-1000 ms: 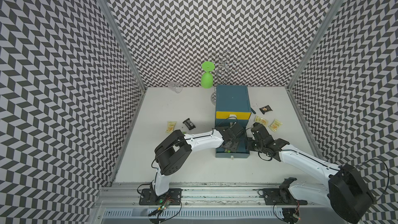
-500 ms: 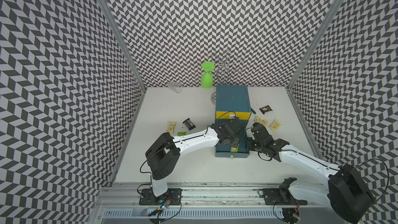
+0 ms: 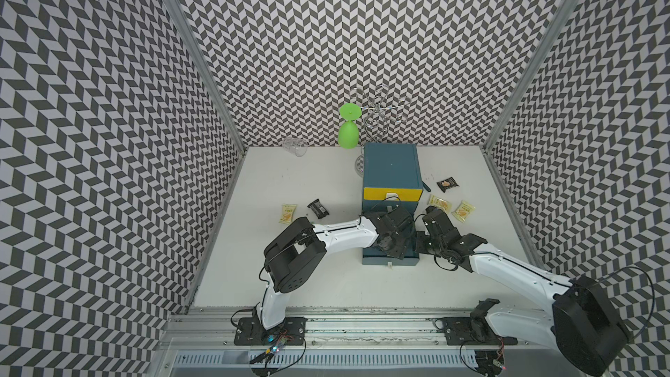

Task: Take the cookies out of the drawer
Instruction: Pick up the cookie from the drawer.

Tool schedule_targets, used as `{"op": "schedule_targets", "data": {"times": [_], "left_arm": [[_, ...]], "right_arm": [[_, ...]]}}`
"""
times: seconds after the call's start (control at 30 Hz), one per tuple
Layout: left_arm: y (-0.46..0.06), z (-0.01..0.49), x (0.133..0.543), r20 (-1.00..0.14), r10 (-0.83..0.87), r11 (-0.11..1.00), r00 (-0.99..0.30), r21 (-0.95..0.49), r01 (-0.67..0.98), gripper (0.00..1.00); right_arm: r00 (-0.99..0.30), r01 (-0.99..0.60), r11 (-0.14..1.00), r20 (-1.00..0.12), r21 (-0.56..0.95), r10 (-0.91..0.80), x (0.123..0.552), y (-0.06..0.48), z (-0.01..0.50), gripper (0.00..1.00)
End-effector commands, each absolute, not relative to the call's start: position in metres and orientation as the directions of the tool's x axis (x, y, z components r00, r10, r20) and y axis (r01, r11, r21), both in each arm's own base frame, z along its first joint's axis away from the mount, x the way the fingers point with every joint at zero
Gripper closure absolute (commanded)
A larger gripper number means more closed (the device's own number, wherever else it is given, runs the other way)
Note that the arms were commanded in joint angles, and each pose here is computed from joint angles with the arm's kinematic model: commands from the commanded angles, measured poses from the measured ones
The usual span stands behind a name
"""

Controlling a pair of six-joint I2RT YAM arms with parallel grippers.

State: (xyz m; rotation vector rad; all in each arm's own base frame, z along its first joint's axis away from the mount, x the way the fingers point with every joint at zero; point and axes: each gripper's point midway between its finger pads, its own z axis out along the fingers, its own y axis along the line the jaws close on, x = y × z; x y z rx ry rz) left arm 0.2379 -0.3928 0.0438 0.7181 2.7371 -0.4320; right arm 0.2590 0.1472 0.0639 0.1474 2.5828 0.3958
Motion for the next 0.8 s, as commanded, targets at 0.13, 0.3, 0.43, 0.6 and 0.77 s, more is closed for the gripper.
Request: {"op": "schedule_targets", "data": {"times": [0.13,0.3,0.43,0.6,0.77], "left_arm": [[-0.393,0.019,0.215,-0.229,0.509,0.802,-0.83,-0.225,0.554,0.26],[-0.387,-0.008,0.211,-0.166,0.528,0.811,-0.832,-0.19,0.553,0.32],[-0.379,-0.021,0.216,-0.149,0.529,0.826,-0.836,-0.136,0.547,0.38],[-0.377,-0.019,0.222,-0.167,0.518,0.836,-0.839,-0.106,0.538,0.49],[-0.377,0.002,0.237,-0.245,0.486,0.855,-0.839,-0.066,0.514,0.56]], "right_arm": [[-0.877,0.03,0.955,-0.451,0.295,0.167,0.255,0.146,0.048,1.0],[-0.878,0.022,0.952,-0.449,0.305,0.164,0.255,0.148,0.046,1.0],[-0.881,0.017,0.952,-0.446,0.306,0.159,0.254,0.149,0.045,1.0],[-0.879,0.013,0.951,-0.45,0.31,0.159,0.255,0.15,0.047,1.0],[-0.879,0.013,0.949,-0.448,0.316,0.161,0.256,0.151,0.046,1.0]]}}
